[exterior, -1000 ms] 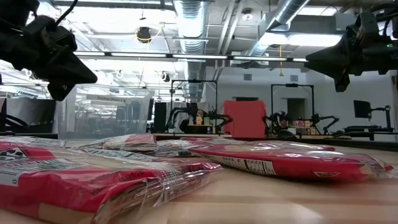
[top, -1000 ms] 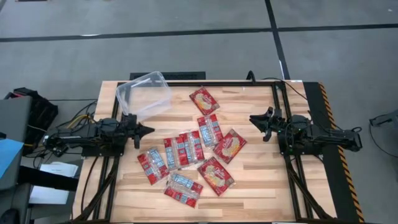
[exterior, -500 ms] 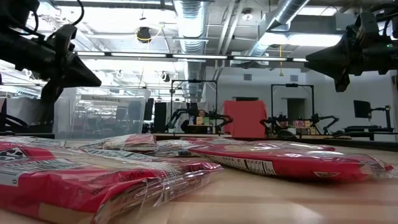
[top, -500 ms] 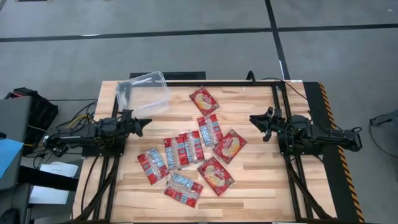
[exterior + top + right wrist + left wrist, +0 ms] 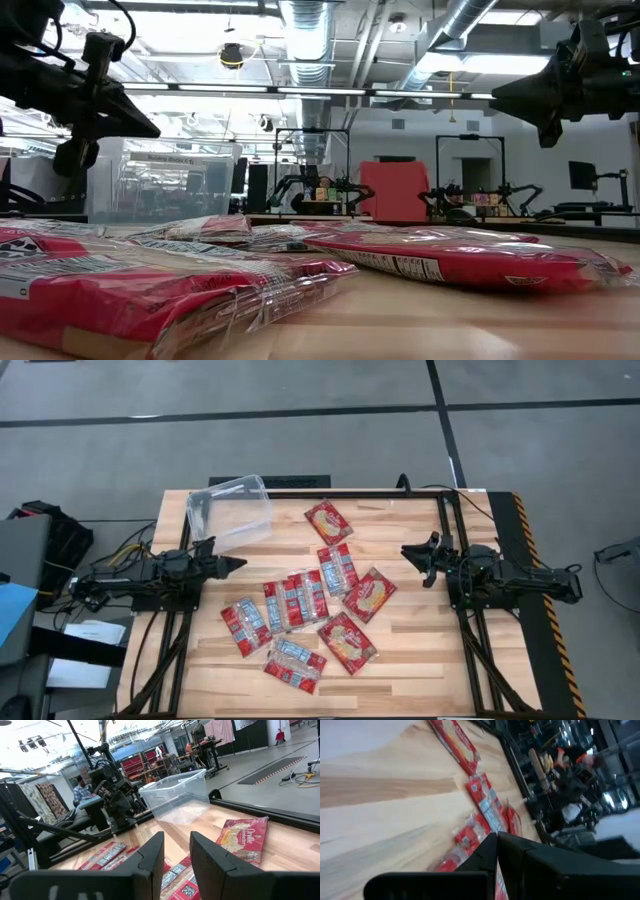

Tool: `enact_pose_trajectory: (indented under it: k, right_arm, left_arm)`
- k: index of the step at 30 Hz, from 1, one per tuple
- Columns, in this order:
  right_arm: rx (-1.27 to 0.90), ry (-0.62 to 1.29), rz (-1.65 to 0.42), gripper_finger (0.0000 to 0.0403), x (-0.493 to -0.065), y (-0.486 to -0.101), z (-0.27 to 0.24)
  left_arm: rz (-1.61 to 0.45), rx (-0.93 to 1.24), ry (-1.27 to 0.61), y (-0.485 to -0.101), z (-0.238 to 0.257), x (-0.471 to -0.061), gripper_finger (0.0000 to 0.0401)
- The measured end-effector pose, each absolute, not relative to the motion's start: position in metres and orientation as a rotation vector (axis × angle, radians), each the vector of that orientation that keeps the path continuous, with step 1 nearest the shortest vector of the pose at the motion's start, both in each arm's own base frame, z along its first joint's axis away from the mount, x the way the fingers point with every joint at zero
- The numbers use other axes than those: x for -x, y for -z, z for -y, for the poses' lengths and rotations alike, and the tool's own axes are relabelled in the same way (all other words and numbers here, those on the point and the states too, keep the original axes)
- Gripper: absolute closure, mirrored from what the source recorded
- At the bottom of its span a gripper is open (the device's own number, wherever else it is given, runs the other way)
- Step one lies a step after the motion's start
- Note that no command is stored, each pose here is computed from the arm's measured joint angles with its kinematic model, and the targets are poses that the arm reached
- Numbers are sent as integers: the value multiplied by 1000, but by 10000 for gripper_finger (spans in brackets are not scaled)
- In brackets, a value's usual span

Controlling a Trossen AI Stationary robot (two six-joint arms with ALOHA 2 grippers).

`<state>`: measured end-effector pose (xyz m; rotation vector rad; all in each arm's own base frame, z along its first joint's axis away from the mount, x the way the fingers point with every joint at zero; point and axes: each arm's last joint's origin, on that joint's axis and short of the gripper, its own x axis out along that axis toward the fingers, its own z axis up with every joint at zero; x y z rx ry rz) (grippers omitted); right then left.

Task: Sort popcorn bags into baskets
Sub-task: Put the red popcorn bag into the transparent bin

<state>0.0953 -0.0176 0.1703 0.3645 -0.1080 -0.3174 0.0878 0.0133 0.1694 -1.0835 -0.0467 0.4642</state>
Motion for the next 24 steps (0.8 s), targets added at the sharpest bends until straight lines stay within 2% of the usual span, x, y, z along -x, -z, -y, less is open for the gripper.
enact_pose_trajectory:
  k: [6, 12, 15, 18, 24]
  right_arm:
    - [-317, 328, 102, 285, -95, -170, 18]
    - [-508, 312, 134, 285, -95, -170, 18]
    - [-528, 312, 141, 285, -95, -171, 18]
    - [-557, 307, 173, 285, -95, -173, 18]
    - [-770, 255, 290, 285, -94, -184, 18]
  left_arm:
    - [223, 1331, -562, -171, -16, -88, 401]
    - [222, 1459, -189, -188, -3, -103, 401]
    - [326, 1432, -42, -208, 6, -110, 401]
    - [455, 1379, 14, -233, 14, -117, 401]
    - [442, 1215, 53, -285, 34, -143, 401]
